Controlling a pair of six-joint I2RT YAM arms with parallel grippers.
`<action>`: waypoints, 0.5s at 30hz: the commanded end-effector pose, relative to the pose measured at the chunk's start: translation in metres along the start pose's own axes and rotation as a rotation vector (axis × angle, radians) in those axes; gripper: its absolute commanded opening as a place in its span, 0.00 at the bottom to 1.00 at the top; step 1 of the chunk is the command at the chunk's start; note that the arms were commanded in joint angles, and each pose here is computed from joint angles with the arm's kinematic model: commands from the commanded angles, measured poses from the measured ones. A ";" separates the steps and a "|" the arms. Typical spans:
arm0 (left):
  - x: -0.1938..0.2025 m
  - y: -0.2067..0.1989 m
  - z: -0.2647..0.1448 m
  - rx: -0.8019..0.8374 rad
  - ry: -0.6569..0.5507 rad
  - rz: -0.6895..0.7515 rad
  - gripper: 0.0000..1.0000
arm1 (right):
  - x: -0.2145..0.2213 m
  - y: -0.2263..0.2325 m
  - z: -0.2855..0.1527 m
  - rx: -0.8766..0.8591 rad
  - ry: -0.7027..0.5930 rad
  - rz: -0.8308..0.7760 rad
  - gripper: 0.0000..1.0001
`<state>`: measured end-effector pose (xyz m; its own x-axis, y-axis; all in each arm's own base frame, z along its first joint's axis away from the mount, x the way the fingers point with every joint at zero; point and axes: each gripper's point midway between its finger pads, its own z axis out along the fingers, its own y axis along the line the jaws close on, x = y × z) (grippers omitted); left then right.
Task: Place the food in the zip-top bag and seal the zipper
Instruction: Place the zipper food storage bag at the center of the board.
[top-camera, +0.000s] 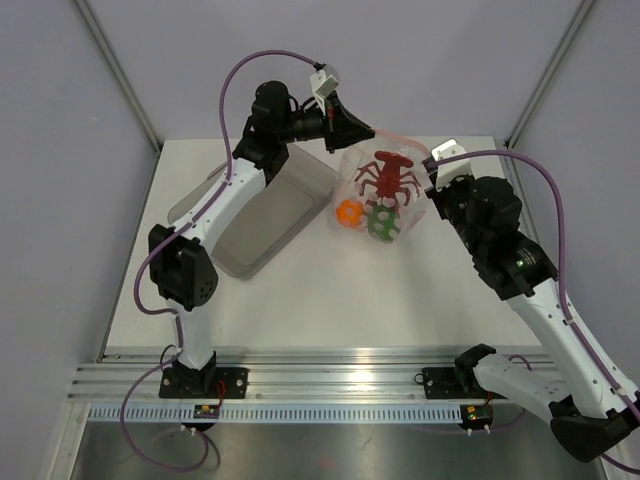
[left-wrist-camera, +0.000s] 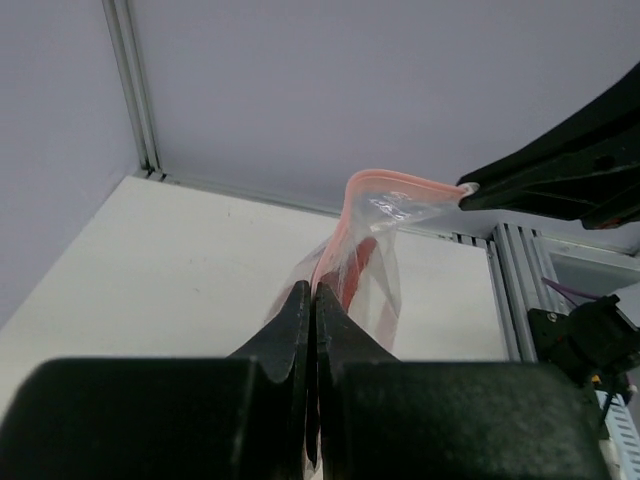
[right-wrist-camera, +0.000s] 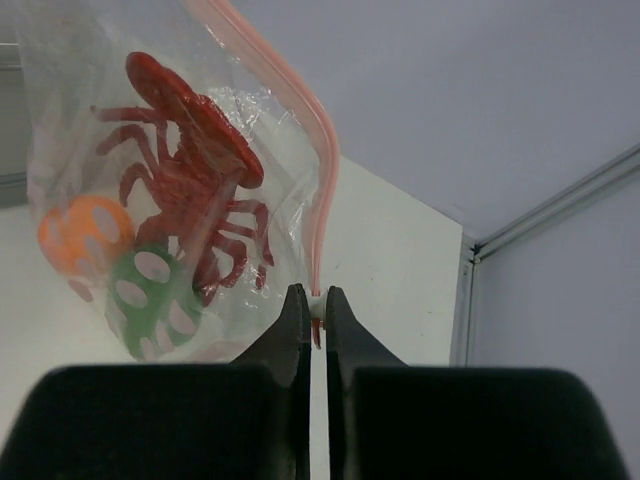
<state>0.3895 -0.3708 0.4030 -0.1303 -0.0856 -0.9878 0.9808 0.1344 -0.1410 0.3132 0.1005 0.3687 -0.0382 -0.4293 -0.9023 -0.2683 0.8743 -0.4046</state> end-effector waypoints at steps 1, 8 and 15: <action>-0.035 -0.005 0.015 0.113 -0.107 0.082 0.00 | -0.013 -0.025 -0.004 0.109 -0.035 -0.018 0.00; -0.018 0.020 0.035 0.139 -0.142 0.016 0.11 | 0.007 -0.004 -0.020 0.021 -0.048 0.005 0.00; -0.014 0.020 0.013 0.124 -0.127 -0.012 0.82 | 0.017 0.088 -0.044 -0.451 -0.083 0.136 0.03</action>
<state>0.4314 -0.4016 0.3675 -0.2427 -0.1506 -0.9583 0.9678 0.0307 -0.2499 0.2718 0.1191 0.3261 -0.0458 -0.3891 -0.9201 -0.4607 0.8255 -0.3262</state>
